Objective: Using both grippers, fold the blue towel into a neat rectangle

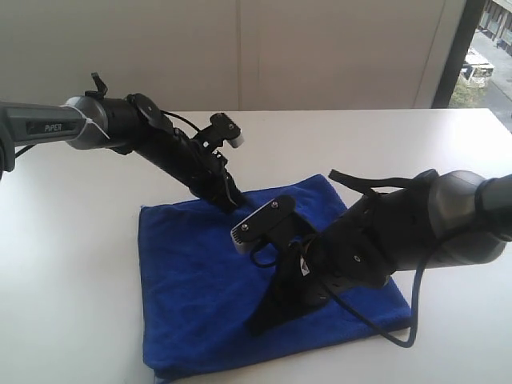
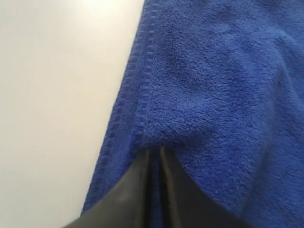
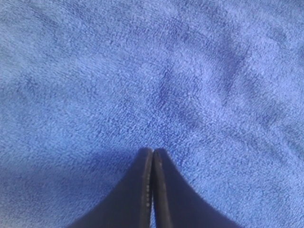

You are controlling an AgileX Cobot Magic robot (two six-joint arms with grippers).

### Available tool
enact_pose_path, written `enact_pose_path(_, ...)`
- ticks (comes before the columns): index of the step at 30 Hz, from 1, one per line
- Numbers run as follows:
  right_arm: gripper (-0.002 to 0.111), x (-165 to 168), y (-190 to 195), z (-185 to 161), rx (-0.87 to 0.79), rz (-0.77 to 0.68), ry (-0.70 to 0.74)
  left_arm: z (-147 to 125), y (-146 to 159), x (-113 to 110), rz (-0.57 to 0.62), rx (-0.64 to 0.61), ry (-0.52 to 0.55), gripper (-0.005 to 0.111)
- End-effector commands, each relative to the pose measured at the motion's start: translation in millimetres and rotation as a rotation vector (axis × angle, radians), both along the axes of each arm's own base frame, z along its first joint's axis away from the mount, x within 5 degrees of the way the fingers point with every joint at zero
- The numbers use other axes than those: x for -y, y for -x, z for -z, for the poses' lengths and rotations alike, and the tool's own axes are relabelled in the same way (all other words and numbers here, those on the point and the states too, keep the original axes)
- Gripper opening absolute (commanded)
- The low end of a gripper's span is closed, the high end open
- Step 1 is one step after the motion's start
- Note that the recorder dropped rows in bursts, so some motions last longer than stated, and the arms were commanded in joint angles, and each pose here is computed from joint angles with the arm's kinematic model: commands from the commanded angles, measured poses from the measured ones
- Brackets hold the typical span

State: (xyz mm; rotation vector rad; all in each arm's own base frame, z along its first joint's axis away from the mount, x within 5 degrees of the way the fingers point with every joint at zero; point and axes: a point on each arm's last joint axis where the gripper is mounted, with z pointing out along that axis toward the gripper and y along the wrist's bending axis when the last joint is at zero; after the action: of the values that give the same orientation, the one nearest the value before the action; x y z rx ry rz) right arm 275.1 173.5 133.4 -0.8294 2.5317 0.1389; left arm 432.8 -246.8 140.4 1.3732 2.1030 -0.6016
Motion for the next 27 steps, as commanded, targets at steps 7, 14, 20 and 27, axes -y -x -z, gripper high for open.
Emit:
enact_pose_path(7,0.0,0,1,-1,-0.009,-0.003,0.007,0,-7,-1,-0.04,0.075,-0.018,0.014)
enact_pose_path(14,0.0,0,1,-1,-0.009,-0.003,0.007,-21,-4,1,-0.033,0.078,0.02,0.015)
enact_pose_path(20,0.0,0,0,-1,-0.006,-0.004,0.005,-28,6,2,0.064,0.041,0.02,0.017)
enact_pose_path(27,0.0,1,1,-6,0.001,-0.003,0.001,-10,5,2,0.078,0.022,0.002,0.044)
